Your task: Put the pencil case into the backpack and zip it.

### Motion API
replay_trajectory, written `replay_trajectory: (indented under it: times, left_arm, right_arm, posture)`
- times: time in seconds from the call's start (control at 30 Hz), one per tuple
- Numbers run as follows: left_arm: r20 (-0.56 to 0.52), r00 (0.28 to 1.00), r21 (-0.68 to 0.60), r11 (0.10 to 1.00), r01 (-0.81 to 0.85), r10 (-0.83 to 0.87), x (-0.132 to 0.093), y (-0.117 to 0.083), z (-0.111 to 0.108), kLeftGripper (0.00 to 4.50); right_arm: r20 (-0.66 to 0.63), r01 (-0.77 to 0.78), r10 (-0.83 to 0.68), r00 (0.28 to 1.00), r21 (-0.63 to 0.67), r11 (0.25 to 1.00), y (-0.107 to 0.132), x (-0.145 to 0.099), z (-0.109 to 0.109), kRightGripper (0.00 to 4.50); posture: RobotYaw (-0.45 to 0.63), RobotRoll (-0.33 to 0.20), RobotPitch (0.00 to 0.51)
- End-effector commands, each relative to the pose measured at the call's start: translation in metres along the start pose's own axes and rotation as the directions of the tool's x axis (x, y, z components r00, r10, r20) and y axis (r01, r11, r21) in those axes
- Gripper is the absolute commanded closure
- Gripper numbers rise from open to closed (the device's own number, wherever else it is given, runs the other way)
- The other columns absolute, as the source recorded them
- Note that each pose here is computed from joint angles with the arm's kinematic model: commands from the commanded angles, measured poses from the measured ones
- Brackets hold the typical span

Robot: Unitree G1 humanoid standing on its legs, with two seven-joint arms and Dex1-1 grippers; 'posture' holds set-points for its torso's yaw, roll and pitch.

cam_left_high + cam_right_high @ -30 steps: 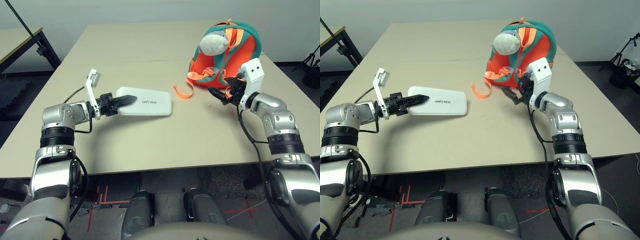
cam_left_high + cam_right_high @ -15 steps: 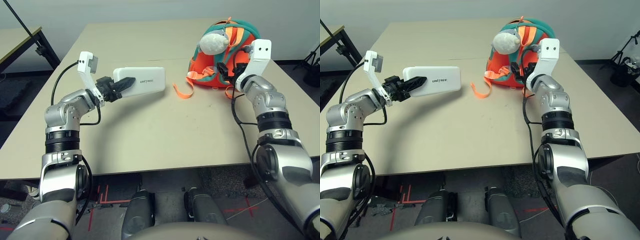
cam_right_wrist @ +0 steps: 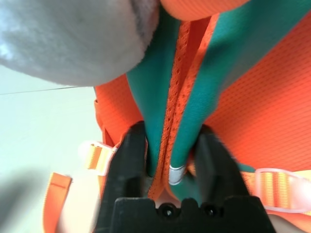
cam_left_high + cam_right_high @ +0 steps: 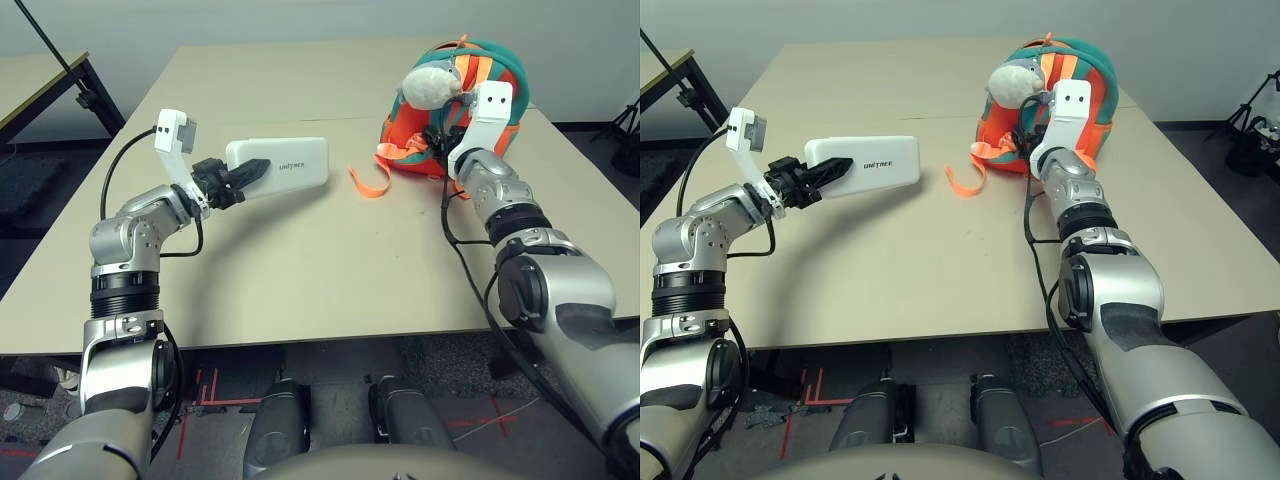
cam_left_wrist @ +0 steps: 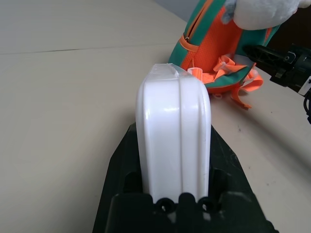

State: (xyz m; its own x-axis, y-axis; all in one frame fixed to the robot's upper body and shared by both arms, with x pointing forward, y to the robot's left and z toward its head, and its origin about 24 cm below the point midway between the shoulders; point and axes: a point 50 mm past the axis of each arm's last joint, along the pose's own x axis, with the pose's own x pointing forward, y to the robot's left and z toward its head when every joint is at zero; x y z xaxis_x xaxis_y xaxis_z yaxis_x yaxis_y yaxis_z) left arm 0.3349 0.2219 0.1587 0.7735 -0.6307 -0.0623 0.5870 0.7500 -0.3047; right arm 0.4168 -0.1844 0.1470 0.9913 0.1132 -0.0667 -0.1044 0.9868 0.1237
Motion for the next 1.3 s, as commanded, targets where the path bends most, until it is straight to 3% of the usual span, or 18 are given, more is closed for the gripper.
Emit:
replay_trajectory:
  times: [0.03,0.1,0.67,1.1,1.3]
  left_arm:
    - [0.051,0.999,0.035,0.999,0.014,-0.016,-0.002,-0.004,0.012,3.15]
    - [0.054,0.998,0.038,0.999,0.014,-0.016,-0.001,-0.005,0.013,3.15]
    - [0.083,0.996,0.06,0.998,-0.033,0.028,-0.002,0.006,0.021,3.15]
    - [0.076,0.996,0.117,0.992,-0.049,0.041,-0.005,0.017,0.034,3.15]
    - [0.077,0.997,0.136,0.99,-0.041,0.031,-0.001,0.019,0.04,3.15]
  right_arm:
    - [0.003,-0.005,0.005,1.0,-0.022,1.0,-0.001,0.0,0.002,4.02]
    - [0.013,-0.014,0.015,1.0,-0.026,1.0,-0.002,0.0,0.003,4.44]
    - [0.09,-0.332,0.346,0.934,-0.141,0.933,-0.004,-0.016,0.026,4.45]
    - [0.096,-0.535,0.557,0.825,-0.181,0.825,0.005,-0.064,0.05,4.45]
    - [0.098,-0.64,0.657,0.748,-0.157,0.752,0.02,-0.092,0.064,4.45]
  posture:
    - [-0.02,0.0,0.007]
    - [-0.02,0.0,0.006]
    - [-0.04,0.0,0.007]
    - [-0.07,0.0,0.0]
    - [-0.08,0.0,0.0]
